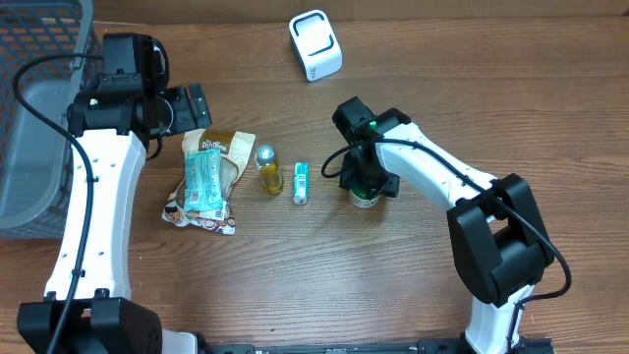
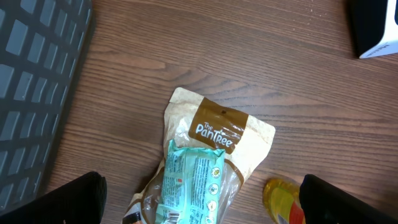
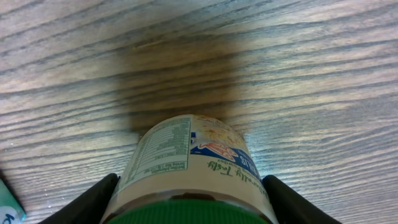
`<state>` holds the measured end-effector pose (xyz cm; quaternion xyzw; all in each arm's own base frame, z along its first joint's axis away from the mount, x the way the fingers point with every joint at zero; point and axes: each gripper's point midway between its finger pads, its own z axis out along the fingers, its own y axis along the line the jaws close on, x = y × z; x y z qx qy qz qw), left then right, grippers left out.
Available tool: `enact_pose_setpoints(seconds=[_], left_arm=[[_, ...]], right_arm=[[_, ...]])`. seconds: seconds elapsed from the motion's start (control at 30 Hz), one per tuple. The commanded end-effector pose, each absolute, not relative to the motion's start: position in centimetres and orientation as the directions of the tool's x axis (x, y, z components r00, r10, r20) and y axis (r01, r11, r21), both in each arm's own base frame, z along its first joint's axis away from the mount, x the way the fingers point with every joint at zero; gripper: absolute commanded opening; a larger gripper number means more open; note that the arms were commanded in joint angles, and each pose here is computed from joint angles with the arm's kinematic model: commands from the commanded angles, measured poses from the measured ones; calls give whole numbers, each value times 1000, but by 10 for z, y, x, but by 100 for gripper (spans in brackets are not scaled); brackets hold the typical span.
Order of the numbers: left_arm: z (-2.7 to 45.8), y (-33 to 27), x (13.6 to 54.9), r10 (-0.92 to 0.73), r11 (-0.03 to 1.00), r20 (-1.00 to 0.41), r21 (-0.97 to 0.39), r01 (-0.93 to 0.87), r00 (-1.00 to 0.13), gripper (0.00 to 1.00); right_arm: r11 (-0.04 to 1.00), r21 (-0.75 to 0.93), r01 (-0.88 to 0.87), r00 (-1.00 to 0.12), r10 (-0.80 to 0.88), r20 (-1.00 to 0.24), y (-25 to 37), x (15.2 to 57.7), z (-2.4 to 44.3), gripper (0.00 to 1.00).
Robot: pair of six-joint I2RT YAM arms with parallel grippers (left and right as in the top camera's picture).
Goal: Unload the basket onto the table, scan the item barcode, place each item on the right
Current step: 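Lower the right gripper and grasp the jar by its body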
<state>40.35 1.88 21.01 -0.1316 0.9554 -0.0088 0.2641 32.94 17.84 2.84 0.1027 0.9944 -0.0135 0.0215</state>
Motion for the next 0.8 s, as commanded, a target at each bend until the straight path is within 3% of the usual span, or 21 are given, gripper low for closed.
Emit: enact_pose_setpoints(seconds=[0.0, 0.37, 0.6, 0.67, 0.77], left_arm=[[219, 19, 408, -263, 963, -520, -98, -249, -813, 99], [219, 19, 408, -263, 963, -520, -98, -249, -812, 100], [219, 19, 408, -263, 963, -520, -98, -249, -813, 100], [219, 19, 408, -263, 963, -520, -98, -249, -813, 100], [219, 19, 408, -263, 963, -520, -98, -249, -813, 99]], right_arm=[[978, -25, 209, -978, 208, -33, 177, 327, 24, 62], [978, -21, 209, -978, 208, -34, 178, 327, 23, 64], [978, -23, 209, -978, 208, -32, 177, 326, 21, 71], [978, -23, 209, -978, 208, -33, 177, 326, 21, 71], [978, -24, 209, -978, 208, -31, 177, 326, 21, 62]])
